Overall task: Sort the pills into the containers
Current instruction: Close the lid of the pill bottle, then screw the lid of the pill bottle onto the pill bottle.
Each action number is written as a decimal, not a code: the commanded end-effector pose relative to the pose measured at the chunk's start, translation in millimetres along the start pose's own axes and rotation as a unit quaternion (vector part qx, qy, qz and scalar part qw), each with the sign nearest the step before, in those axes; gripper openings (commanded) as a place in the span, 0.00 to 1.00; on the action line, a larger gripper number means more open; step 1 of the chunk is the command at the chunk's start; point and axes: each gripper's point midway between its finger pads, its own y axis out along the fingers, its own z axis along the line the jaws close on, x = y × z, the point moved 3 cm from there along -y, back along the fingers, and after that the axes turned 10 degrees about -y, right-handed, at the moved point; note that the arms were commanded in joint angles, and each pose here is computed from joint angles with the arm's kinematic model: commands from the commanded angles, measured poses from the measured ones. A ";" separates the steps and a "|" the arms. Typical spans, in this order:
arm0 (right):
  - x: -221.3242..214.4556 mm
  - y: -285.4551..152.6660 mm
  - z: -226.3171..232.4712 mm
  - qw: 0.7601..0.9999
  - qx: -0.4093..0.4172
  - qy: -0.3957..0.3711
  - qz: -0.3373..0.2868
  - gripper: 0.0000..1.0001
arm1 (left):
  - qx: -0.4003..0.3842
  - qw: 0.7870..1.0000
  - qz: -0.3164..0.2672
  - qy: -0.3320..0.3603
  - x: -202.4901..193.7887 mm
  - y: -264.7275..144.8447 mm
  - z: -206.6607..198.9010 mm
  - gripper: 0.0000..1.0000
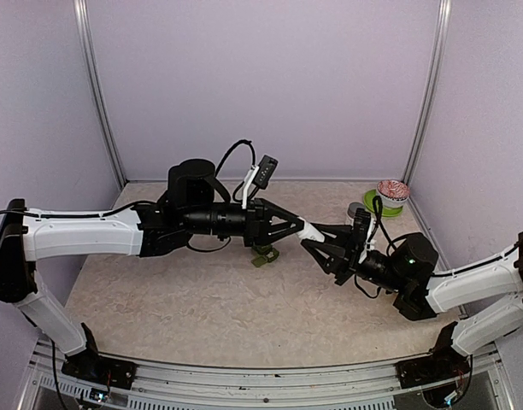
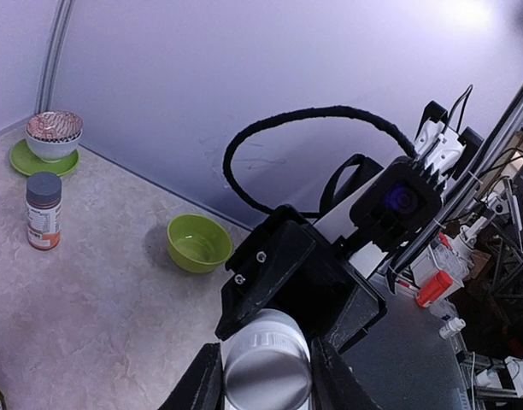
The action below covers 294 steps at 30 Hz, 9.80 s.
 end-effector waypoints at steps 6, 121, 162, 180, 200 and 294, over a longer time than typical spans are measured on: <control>25.1 8.7 1.8 0.999 0.025 0.011 -0.032 0.26 | -0.017 0.997 0.069 0.025 -20.4 -5.9 6.2 0.32; -0.2 12.4 23.7 0.991 0.059 -0.106 0.058 0.27 | -0.053 0.982 0.140 -0.113 -38.4 2.5 -2.9 0.22; 36.9 7.7 37.1 0.981 0.113 0.157 -0.028 0.28 | -0.099 0.984 0.139 0.045 -23.5 -19.1 -36.8 0.24; 25.3 15.9 37.7 0.978 0.112 0.174 -0.013 0.27 | -0.101 0.982 0.143 0.066 -17.2 -23.7 -43.0 0.46; 18.0 17.0 14.9 0.996 0.029 0.079 0.024 0.27 | 0.047 0.994 0.058 -0.079 8.8 -30.4 3.3 0.99; 11.9 18.7 26.0 0.998 0.041 -0.004 0.048 0.28 | -0.065 0.989 0.128 -0.027 -14.7 -24.4 -26.9 0.24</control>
